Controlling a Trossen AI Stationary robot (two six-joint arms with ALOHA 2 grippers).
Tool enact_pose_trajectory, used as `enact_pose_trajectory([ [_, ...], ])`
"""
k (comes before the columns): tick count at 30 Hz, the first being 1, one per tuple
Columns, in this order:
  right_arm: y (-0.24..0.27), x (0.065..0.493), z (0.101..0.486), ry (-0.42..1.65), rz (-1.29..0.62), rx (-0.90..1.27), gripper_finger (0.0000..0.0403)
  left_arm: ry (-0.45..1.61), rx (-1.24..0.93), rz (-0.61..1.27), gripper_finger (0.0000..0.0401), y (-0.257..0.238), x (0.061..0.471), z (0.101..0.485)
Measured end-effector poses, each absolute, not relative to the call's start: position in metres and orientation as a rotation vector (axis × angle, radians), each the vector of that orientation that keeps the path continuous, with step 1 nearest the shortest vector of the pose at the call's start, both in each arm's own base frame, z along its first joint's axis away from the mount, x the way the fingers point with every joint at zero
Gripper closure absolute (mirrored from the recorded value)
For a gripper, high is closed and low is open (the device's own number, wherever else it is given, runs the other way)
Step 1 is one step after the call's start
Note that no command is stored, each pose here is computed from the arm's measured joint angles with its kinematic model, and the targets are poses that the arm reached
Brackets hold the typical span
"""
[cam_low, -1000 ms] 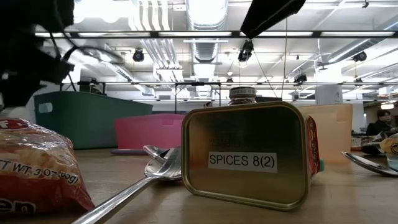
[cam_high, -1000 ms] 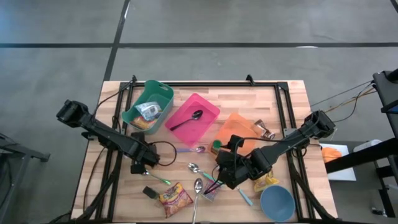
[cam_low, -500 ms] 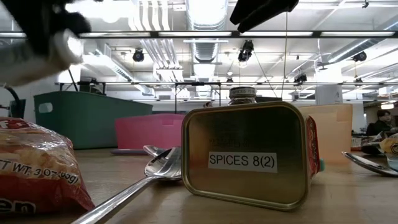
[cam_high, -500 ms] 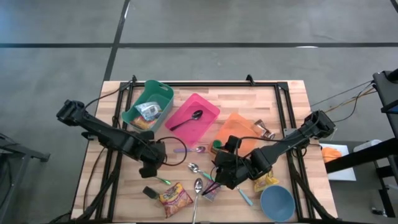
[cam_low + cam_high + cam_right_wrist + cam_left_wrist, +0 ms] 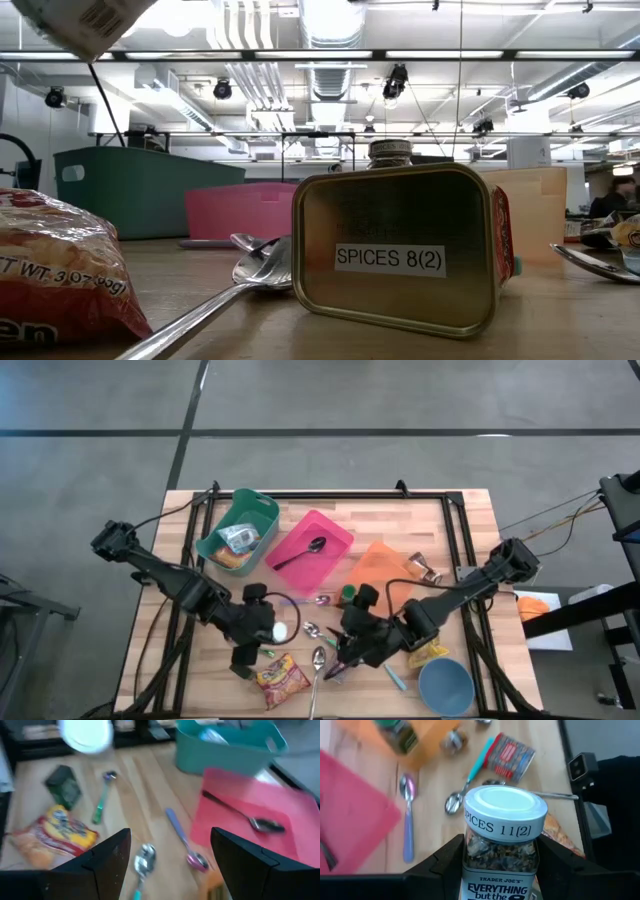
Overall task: Pick & Place Food Item
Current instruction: Put the white seasoning bottle into the orange bin
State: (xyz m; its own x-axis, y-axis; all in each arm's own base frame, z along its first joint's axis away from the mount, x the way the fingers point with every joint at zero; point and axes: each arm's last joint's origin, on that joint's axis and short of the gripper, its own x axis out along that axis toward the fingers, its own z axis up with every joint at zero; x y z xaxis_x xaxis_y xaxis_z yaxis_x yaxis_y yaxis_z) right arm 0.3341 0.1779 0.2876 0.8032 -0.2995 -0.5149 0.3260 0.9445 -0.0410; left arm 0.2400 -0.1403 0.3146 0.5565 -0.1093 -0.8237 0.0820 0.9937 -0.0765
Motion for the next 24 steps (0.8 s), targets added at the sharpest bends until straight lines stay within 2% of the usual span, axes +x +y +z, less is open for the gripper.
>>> enact_pose_trajectory([
  [7,0.202,0.329,0.297,0.472,-0.192,-0.141,0.0131,0.831,0.004,-0.123,0.0216,-0.152,0.244,0.322],
  [11,0.208,0.328,0.303,0.409,-0.218,-0.146,0.0131,0.743,-0.021,-0.063,0.0216,-0.154,0.248,0.326],
  [16,0.213,0.324,0.314,0.341,-0.317,-0.122,0.0131,0.659,-0.042,-0.13,0.0216,-0.161,0.252,0.333],
  [24,0.224,0.321,0.326,0.28,-0.288,-0.078,0.0131,0.628,-0.034,-0.169,0.0216,-0.165,0.253,0.336],
])
